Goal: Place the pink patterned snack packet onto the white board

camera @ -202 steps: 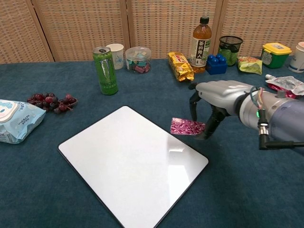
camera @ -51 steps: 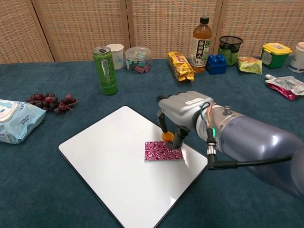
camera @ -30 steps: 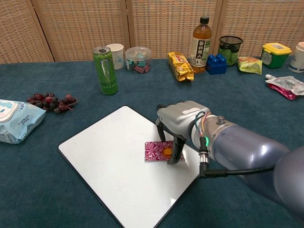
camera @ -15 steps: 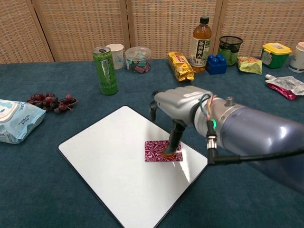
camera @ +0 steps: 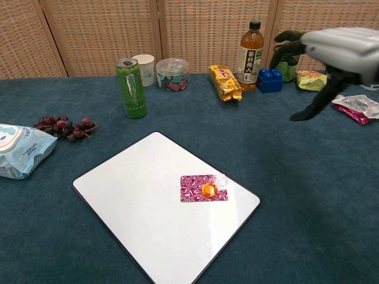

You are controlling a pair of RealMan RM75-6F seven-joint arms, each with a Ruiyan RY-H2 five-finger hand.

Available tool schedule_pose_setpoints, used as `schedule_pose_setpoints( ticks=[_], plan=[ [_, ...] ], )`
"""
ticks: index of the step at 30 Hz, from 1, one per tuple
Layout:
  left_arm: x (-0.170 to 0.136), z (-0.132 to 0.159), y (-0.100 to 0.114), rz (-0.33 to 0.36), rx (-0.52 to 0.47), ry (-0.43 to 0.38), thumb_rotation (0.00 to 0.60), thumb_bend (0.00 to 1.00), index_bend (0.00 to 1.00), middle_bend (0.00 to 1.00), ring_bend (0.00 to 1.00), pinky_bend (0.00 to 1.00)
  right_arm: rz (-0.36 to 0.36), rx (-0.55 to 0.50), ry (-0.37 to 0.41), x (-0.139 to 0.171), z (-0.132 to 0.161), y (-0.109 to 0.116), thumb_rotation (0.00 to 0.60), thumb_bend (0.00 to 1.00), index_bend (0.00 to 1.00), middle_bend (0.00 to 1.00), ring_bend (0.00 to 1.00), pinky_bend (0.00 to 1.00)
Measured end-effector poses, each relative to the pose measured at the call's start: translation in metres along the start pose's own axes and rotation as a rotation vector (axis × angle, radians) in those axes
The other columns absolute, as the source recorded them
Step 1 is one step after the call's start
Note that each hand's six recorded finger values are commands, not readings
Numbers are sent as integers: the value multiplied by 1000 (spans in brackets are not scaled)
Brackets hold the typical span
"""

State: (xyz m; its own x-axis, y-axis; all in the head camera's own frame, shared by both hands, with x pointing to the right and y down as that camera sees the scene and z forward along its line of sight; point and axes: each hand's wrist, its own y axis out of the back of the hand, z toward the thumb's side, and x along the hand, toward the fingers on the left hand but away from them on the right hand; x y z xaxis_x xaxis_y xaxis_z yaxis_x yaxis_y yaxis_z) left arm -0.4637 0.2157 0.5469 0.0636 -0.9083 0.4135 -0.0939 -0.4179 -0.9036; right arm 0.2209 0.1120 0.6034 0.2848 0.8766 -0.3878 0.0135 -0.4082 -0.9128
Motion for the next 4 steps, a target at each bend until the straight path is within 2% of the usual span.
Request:
schedule_pose_setpoints(
  ticks=[4],
  plan=[
    [-2, -1, 2, 26, 9, -2, 600, 0, 0, 0, 0, 0, -76, -17, -71, 41, -65, 2, 600, 0, 71, 0, 0, 0]
  ],
)
